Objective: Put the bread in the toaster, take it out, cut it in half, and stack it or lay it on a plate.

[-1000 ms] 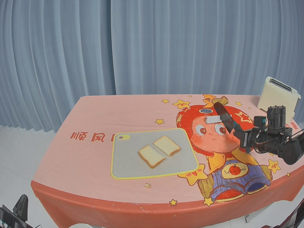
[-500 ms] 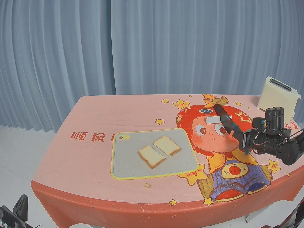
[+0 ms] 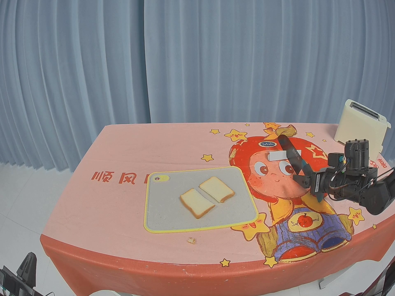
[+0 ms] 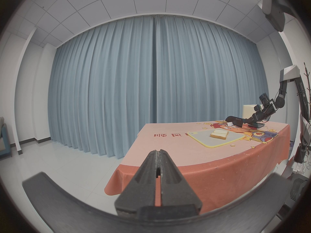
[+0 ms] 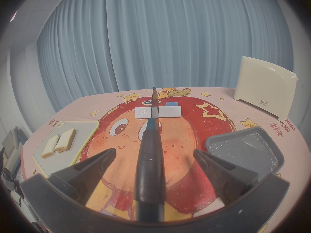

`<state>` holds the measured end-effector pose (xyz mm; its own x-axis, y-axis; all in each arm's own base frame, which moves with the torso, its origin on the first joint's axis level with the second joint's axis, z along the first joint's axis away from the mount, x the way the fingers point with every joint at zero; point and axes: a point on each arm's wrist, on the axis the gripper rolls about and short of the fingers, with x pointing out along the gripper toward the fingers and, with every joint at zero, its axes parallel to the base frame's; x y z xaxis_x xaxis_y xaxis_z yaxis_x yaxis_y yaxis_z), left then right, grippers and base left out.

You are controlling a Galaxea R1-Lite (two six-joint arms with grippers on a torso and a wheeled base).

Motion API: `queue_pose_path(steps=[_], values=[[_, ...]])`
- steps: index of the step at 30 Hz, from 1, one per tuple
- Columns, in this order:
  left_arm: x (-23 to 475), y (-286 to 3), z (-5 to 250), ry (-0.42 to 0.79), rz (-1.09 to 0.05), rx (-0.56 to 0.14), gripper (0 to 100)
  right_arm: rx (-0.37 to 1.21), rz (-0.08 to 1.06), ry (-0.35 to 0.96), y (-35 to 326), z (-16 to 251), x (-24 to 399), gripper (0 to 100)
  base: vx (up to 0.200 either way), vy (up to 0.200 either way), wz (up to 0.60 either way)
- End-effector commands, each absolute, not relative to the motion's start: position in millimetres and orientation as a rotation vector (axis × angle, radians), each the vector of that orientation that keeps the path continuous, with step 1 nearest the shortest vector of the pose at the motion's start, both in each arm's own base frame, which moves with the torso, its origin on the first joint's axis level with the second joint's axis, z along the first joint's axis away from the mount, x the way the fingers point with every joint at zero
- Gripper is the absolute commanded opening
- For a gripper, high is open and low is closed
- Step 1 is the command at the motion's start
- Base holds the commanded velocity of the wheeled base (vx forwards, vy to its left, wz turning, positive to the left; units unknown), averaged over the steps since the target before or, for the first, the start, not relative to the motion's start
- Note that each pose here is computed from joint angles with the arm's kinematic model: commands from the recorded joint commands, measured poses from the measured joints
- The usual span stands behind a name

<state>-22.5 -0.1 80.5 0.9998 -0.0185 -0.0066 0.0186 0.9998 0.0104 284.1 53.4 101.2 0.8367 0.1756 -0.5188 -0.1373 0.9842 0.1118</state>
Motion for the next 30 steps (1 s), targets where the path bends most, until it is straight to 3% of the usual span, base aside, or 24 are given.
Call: queue_pose_path(steps=[1,15,30], values=[[-21,0,76,0.023,-0.019,0.011,0,0.071,0.168,0.552,54,102,284,100,0.0,0.0,0.0],[-21,0,76,0.023,-0.019,0.011,0,0.07,0.173,0.521,54,110,282,100,0.0,0.0,0.0],[-21,0,76,0.023,-0.019,0.011,0,0.076,0.197,0.387,55,148,267,100,0.0,0.0,0.0]])
